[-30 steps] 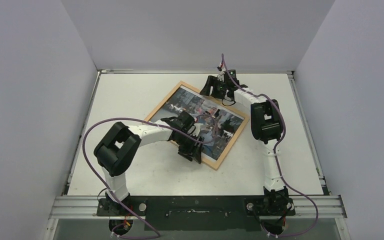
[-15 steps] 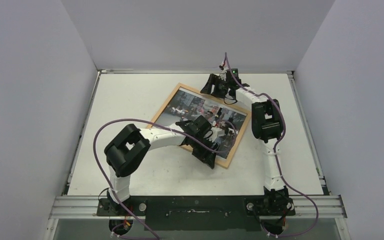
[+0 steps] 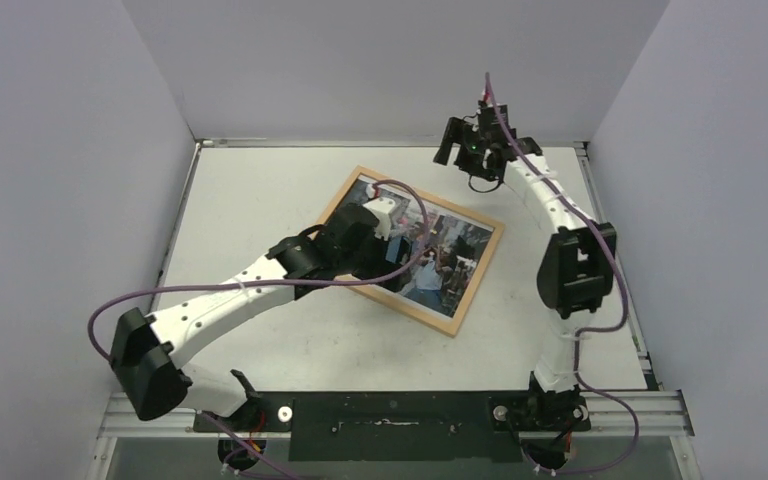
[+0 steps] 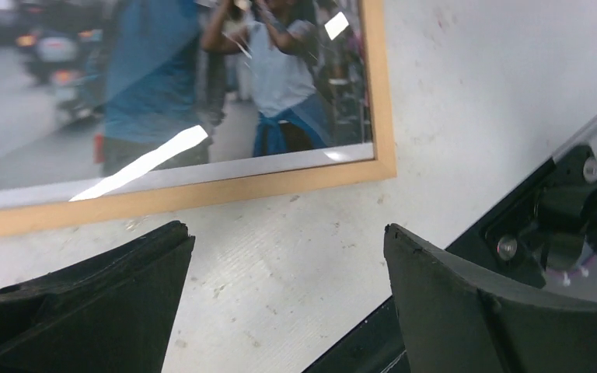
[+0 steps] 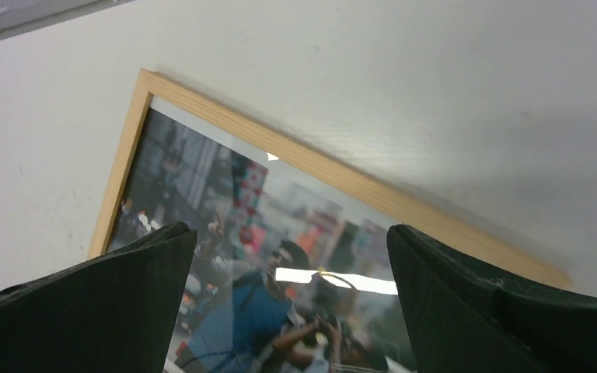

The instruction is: Put the photo into the frame

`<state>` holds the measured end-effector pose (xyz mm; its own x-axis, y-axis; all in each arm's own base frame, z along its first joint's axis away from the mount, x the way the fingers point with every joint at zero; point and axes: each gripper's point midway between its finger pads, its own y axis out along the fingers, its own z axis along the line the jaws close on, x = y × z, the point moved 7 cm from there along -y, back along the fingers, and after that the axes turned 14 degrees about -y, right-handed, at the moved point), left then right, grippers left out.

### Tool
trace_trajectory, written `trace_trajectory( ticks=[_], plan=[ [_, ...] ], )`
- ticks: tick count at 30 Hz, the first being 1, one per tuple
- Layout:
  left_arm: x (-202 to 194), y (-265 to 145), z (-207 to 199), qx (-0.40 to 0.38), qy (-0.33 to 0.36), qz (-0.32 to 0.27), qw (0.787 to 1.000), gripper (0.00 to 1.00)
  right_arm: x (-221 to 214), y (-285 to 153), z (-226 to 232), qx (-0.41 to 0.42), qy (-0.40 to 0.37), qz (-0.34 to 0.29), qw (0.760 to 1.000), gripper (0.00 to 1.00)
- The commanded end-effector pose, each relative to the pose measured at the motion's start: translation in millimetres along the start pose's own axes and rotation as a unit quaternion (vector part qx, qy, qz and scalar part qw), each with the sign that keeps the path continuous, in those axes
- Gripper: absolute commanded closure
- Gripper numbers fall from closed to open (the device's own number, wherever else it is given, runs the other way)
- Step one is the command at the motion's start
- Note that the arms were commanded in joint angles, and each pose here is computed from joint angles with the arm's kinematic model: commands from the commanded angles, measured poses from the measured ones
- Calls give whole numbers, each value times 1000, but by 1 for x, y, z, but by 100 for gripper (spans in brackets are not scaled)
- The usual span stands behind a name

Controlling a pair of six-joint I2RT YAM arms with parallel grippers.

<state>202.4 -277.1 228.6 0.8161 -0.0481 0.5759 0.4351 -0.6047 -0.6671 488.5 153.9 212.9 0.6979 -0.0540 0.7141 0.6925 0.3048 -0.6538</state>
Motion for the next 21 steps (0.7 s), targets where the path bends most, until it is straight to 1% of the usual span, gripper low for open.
trace_trajectory(
  ticks=[1, 4, 6, 8, 9, 10, 11, 17, 21],
  plan=[
    [17, -56, 21, 99, -43, -121, 987, 3, 3, -105, -18, -123, 8, -56, 991, 0],
    [21, -95, 31, 120, -69, -193, 971, 3, -16, -155, -23, -163, 17, -68, 984, 0],
    [18, -115, 38, 131, -82, -219, 963, 3, -29, -187, -26, -183, 24, -82, 979, 0],
    [14, -132, 45, 145, -86, -234, 958, 3, -45, -220, -31, -207, 28, -98, 973, 0],
    [9, -141, 51, 160, -91, -234, 954, 3, -52, -244, -31, -213, 30, -116, 970, 0],
    [8, -151, 53, 165, -99, -246, 950, 3, -62, -254, -35, -227, 29, -114, 967, 0],
    [5, -162, 57, 176, -101, -248, 947, 3, -71, -274, -36, -234, 29, -130, 963, 0],
    [-3, -226, 72, 200, -101, -291, 930, 3, -122, -337, -52, -285, 4, -132, 949, 0],
    [-6, -264, 79, 206, -93, -316, 921, 3, -135, -375, -55, -303, 7, -164, 939, 0]
  ],
)
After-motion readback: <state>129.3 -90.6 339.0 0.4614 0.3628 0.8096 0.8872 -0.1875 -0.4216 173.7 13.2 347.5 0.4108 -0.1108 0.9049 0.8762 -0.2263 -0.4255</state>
